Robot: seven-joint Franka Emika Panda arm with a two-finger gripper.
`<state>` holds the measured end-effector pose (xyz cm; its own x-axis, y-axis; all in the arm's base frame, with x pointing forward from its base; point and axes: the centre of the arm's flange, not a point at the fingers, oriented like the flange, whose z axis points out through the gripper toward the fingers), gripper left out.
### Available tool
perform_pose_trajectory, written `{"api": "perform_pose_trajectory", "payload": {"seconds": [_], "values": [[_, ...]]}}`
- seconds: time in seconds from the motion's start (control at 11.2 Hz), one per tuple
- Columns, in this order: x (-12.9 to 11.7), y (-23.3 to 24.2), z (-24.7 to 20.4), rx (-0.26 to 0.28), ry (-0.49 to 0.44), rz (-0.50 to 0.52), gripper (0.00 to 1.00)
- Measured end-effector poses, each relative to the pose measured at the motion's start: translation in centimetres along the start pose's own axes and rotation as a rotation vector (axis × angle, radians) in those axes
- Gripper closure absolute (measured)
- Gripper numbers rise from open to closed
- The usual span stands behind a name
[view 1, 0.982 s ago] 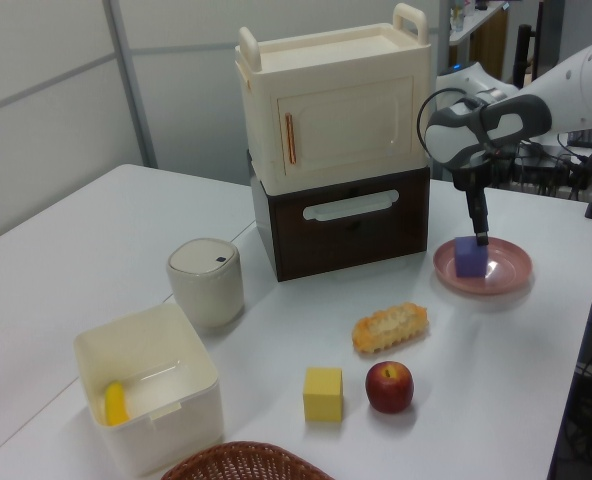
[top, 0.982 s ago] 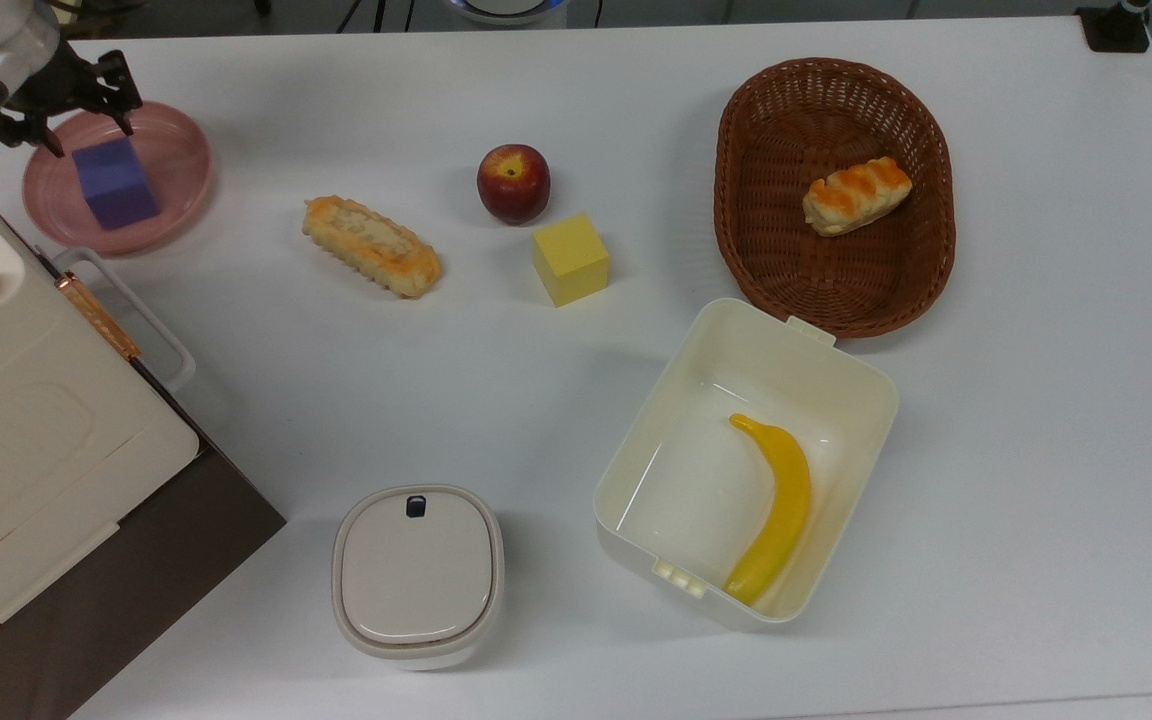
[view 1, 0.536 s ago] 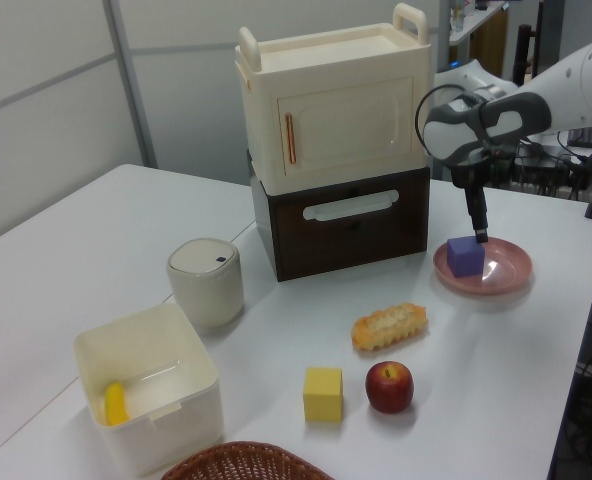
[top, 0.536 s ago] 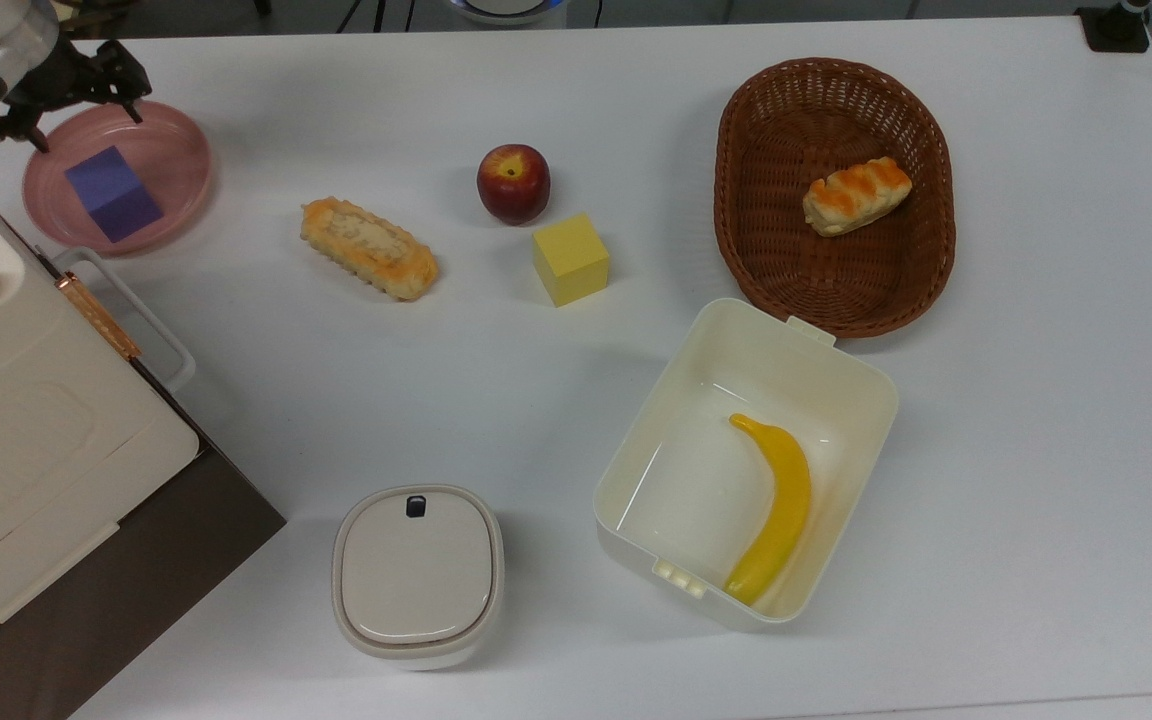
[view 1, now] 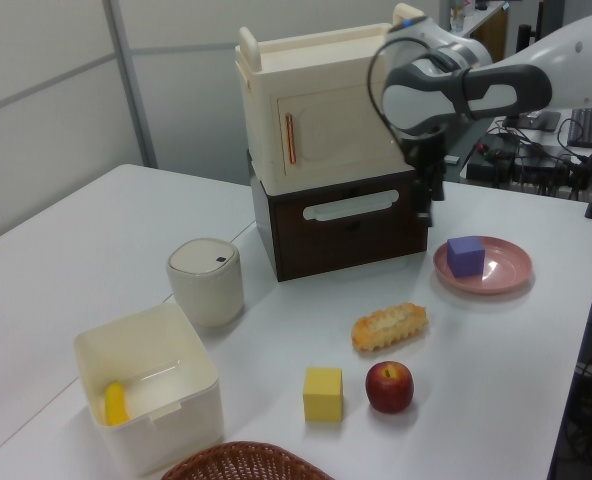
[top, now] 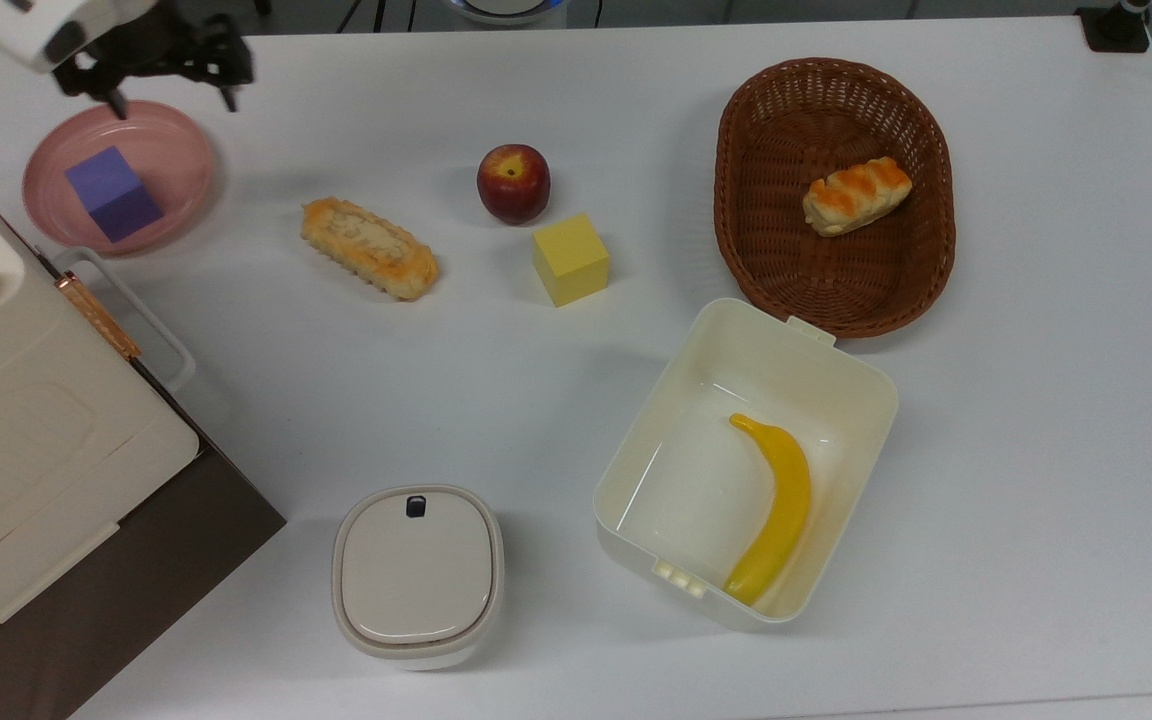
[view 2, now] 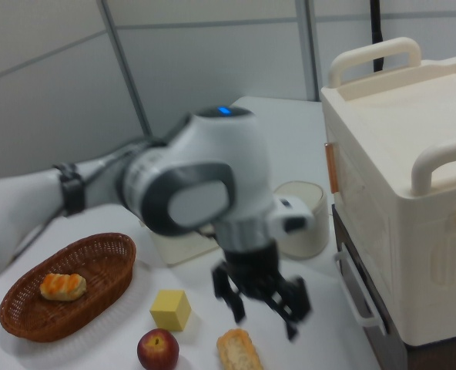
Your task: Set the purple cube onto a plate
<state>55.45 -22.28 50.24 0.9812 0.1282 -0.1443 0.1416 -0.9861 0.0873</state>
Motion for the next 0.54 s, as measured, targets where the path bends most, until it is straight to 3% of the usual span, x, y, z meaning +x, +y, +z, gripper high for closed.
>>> {"api": "perform_pose_trajectory", "payload": {"seconds": [0.27, 0.54], "values": [[2.9, -8.8, -4.4, -0.027, 0.068, 0.176, 0.00], [3.4, -15.5, -7.6, -0.031, 0.097, 0.206, 0.00]]}}
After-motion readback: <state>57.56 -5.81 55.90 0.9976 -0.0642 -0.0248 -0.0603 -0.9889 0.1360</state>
